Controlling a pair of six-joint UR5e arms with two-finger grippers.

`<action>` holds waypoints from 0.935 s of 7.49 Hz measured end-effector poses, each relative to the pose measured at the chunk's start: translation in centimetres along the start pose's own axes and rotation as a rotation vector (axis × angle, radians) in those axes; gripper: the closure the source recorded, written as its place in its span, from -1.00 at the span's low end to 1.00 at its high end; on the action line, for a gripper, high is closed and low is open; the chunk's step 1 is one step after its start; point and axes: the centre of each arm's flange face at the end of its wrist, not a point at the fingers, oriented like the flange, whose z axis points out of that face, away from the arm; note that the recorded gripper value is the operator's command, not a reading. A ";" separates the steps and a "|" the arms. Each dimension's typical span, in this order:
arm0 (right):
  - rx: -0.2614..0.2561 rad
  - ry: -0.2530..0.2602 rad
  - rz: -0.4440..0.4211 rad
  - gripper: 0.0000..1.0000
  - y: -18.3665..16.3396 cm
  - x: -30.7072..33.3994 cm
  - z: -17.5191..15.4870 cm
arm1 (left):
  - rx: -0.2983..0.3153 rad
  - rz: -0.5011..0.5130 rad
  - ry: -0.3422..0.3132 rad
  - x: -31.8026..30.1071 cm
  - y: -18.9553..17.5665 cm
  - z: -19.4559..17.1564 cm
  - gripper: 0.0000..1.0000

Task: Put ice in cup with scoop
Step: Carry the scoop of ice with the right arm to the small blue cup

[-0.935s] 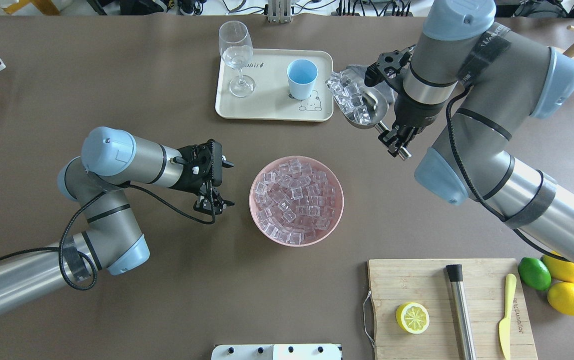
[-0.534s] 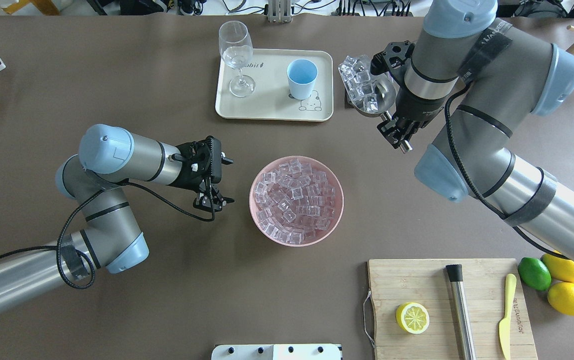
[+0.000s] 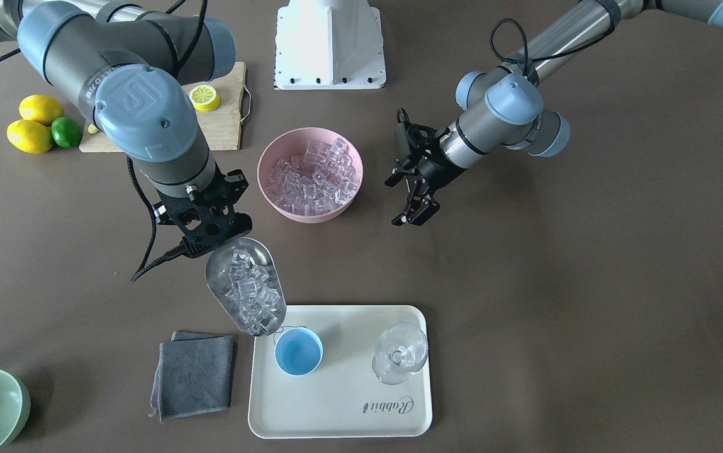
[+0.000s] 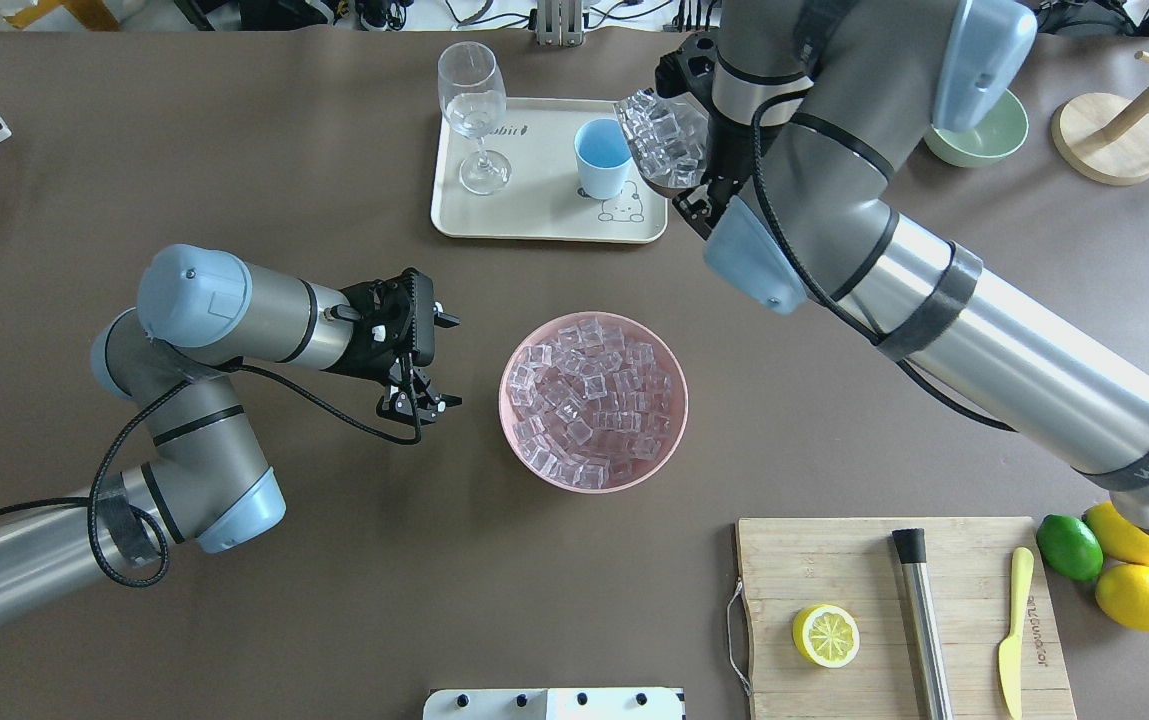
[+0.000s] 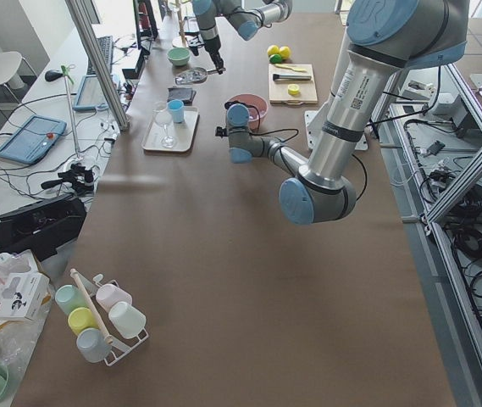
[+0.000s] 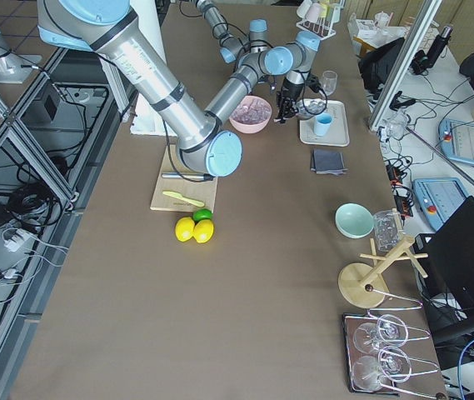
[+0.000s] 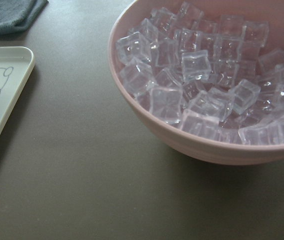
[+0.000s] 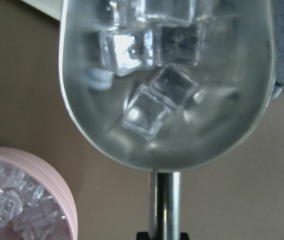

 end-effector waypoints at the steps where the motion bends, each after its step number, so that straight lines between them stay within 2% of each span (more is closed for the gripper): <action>1: -0.033 -0.023 0.035 1.00 -3.4 -1.2 -1.3 | -0.002 -0.001 0.002 0.2 -0.1 -0.2 -0.98; 4: -0.137 -0.099 0.157 1.00 -10.0 -2.3 -4.6 | -0.013 -0.005 0.008 0.5 -0.2 -0.2 -0.98; 7: -0.257 -0.136 0.266 1.00 -10.4 -2.3 -4.1 | -0.020 -0.007 0.013 0.8 -0.4 -0.2 -0.98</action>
